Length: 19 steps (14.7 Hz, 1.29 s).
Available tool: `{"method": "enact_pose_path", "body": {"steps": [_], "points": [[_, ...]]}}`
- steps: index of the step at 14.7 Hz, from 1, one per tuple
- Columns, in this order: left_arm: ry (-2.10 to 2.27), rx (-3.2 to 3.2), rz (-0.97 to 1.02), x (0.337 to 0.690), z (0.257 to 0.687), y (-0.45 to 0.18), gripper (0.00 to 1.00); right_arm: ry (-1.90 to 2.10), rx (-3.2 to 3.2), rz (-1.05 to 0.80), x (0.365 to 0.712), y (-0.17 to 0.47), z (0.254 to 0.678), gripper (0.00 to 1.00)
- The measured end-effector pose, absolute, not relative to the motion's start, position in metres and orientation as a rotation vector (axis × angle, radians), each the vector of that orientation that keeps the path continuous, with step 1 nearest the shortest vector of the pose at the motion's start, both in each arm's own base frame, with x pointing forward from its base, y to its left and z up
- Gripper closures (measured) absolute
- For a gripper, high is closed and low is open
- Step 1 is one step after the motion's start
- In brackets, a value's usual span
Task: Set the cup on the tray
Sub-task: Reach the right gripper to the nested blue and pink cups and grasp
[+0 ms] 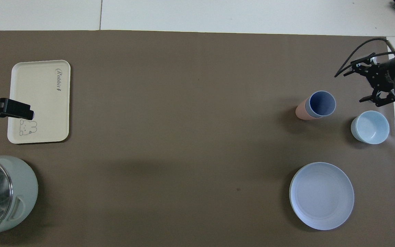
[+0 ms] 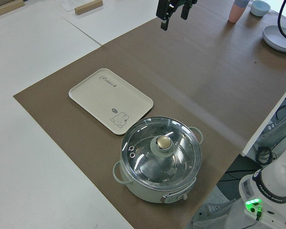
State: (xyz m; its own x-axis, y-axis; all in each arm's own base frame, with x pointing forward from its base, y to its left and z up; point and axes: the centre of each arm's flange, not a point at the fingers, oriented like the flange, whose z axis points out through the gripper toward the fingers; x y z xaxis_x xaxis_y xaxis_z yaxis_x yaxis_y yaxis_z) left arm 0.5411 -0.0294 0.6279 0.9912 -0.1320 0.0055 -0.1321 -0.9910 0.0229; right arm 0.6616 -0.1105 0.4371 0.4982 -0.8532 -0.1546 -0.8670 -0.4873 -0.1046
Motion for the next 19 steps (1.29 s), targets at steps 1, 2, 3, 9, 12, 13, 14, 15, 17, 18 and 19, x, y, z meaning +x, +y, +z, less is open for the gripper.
{"method": "enact_pose_path", "body": {"steps": [1, 2, 3, 9, 12, 13, 14, 15, 17, 18, 19], "points": [[-0.206, 3.112, 0.006, 0.541, 0.628, -0.029, 0.00, 1.526, -2.521, 0.167, 0.665, -0.109, 0.422, 0.00], [-0.206, 3.112, 0.006, 0.541, 0.628, -0.029, 0.00, 1.549, -2.462, 0.217, 0.667, -0.107, 0.409, 0.00], [-0.206, 3.112, 0.006, 0.541, 0.628, -0.029, 0.00, 1.570, -2.410, 0.265, 0.669, -0.107, 0.395, 0.00], [-0.206, 3.112, 0.006, 0.541, 0.628, -0.029, 0.00, 1.643, -2.255, 0.471, 0.663, -0.116, 0.322, 0.00], [-0.206, 3.112, 0.006, 0.541, 0.628, -0.029, 0.00, 1.695, -2.182, 0.550, 0.657, -0.111, 0.306, 0.00], [-0.206, 3.112, 0.006, 0.541, 0.628, -0.029, 0.00, 1.701, -2.154, 0.577, 0.654, -0.108, 0.300, 0.00], [-0.206, 3.112, 0.006, 0.541, 0.628, -0.029, 0.00, 1.704, -2.132, 0.600, 0.651, -0.106, 0.295, 0.00], [-0.206, 3.112, 0.006, 0.541, 0.628, -0.029, 0.00, 1.705, -2.119, 0.621, 0.649, -0.104, 0.291, 0.00], [-0.206, 3.112, 0.006, 0.541, 0.628, -0.029, 0.00, 1.693, -2.089, 0.680, 0.645, -0.097, 0.287, 0.00], [-0.206, 3.112, 0.006, 0.541, 0.628, -0.029, 0.00, 1.676, -2.078, 0.696, 0.644, -0.094, 0.286, 0.00], [-0.206, 3.112, 0.006, 0.541, 0.628, -0.029, 0.00, 1.645, -2.071, 0.707, 0.643, -0.089, 0.284, 0.07]]}}
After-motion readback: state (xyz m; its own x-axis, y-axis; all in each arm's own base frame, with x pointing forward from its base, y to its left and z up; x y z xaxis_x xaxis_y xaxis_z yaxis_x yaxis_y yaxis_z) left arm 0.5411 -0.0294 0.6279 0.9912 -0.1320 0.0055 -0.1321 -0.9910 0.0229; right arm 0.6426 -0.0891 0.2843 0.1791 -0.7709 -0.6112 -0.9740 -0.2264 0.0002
